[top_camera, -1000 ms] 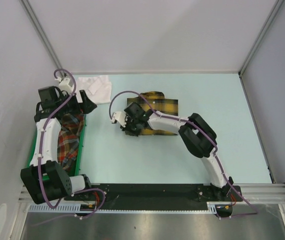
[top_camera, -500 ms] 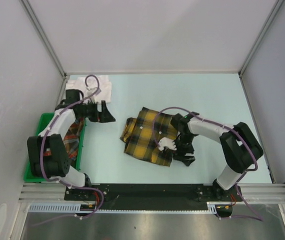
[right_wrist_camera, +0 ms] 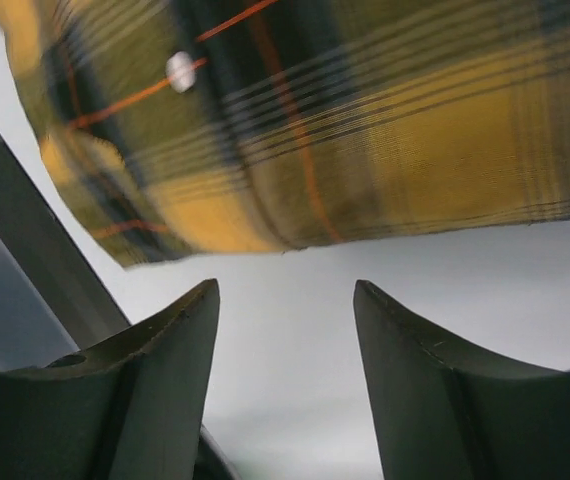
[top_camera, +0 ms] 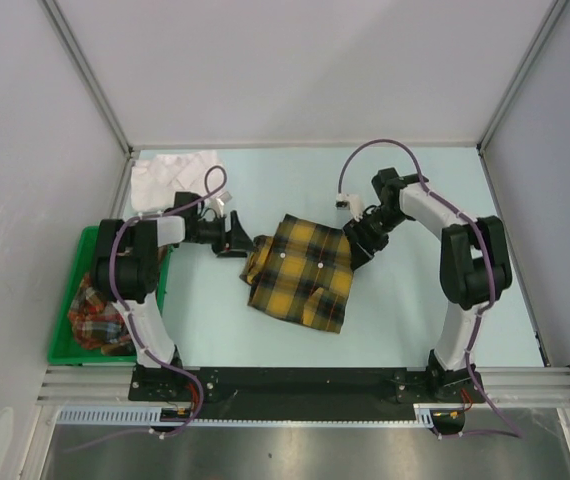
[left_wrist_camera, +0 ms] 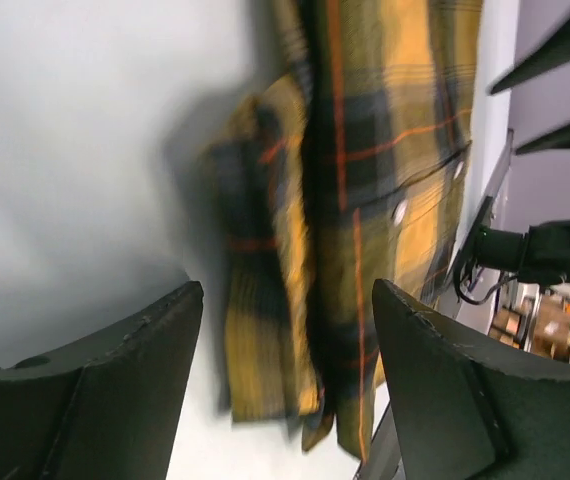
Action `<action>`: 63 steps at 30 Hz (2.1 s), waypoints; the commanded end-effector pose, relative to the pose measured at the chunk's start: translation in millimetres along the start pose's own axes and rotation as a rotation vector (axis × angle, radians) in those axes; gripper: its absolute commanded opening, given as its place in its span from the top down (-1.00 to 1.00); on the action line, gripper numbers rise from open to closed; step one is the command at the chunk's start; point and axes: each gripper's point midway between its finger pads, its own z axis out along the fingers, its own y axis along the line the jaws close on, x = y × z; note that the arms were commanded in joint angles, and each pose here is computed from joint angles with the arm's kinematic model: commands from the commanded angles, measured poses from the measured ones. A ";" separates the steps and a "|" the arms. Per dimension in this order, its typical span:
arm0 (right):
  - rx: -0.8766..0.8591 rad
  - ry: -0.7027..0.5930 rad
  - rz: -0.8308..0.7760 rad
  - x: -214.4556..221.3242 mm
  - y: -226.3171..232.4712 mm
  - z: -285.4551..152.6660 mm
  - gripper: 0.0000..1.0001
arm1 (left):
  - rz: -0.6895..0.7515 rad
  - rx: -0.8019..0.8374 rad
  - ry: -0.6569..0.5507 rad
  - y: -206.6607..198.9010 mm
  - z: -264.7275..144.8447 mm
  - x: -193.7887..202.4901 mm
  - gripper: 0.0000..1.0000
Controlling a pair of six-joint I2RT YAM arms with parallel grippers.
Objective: Fold and stack the long sleeve shirts
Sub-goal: Fold the shirt
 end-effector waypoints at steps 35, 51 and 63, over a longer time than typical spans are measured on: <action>-0.192 -0.484 0.716 -33.9 -52.8 -60.8 -0.43 | 0.439 -0.257 0.032 -124.7 -40.5 -116.0 1.00; -0.415 -0.769 1.091 -50.2 -81.5 -51.2 -0.69 | 1.127 -0.680 0.390 -170.9 55.2 -75.6 1.00; -0.329 -0.687 1.294 56.0 -43.5 -54.3 -0.78 | 0.792 -0.145 0.445 -240.3 177.9 41.7 -0.31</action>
